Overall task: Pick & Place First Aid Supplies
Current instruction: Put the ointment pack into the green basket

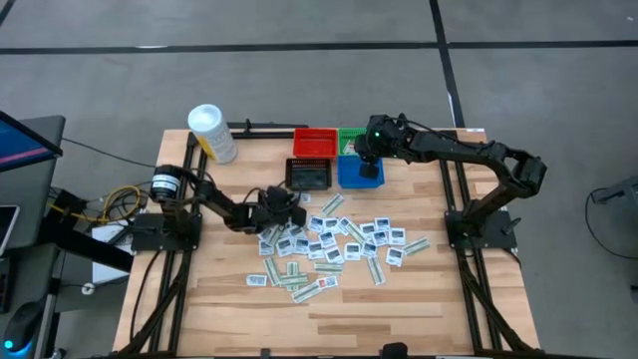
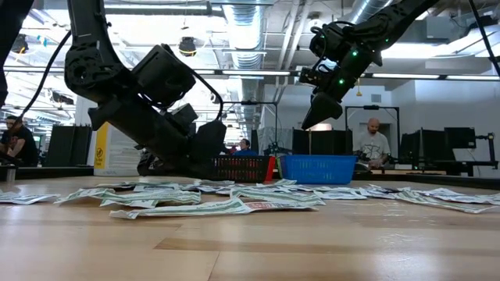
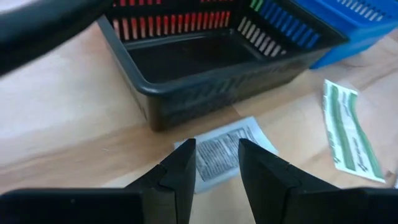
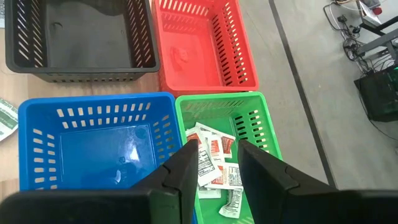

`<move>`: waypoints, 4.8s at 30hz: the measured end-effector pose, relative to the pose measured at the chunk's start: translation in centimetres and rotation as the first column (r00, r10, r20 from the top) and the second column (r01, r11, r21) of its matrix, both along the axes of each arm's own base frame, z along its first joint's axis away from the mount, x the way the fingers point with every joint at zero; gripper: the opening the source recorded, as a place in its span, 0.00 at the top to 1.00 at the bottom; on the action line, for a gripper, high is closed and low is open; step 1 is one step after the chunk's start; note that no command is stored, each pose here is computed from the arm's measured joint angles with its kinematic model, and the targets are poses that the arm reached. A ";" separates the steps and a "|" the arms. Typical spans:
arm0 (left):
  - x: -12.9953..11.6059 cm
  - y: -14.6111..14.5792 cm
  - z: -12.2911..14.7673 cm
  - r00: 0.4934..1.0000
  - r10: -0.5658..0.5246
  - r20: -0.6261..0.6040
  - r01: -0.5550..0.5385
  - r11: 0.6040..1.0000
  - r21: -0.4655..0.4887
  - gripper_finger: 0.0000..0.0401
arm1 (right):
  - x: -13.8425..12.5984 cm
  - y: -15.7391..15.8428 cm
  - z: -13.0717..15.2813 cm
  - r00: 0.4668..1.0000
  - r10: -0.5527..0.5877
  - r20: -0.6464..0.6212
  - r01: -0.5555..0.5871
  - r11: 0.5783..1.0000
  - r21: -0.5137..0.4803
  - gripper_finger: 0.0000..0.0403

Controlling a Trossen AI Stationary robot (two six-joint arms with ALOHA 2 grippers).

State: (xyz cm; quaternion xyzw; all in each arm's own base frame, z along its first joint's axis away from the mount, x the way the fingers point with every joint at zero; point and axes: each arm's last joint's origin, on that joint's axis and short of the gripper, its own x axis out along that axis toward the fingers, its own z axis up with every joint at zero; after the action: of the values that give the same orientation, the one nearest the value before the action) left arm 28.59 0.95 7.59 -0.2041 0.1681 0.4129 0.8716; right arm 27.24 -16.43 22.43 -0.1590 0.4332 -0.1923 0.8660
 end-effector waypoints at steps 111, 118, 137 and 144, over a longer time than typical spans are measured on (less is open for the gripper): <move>1.0 -2.1 0.7 0.816 -0.515 -0.264 0.546 0.836 0.056 0.58 | 0.1 0.2 -0.1 0.999 0.037 0.020 -0.038 0.998 0.046 0.73; 1.0 -2.1 0.7 0.815 -0.514 -0.268 0.545 0.836 0.054 0.60 | 0.1 0.2 -0.1 0.999 0.037 0.020 -0.038 0.998 0.047 0.73; 1.0 -2.1 0.6 0.815 -0.515 -0.266 0.545 0.837 0.050 0.98 | 0.1 0.2 -0.1 0.999 0.037 0.020 -0.038 0.998 0.046 0.73; 1.0 -2.1 0.8 0.817 -0.512 -0.267 0.542 0.838 0.052 0.99 | 0.1 0.2 -0.1 0.999 0.037 0.019 -0.038 0.998 0.047 0.73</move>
State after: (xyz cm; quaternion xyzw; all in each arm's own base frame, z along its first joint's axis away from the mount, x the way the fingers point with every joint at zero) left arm 29.57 -1.16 8.36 -0.0424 0.2965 0.1865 0.9357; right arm 27.30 -16.21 22.37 -0.1449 0.4266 -0.1673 0.8769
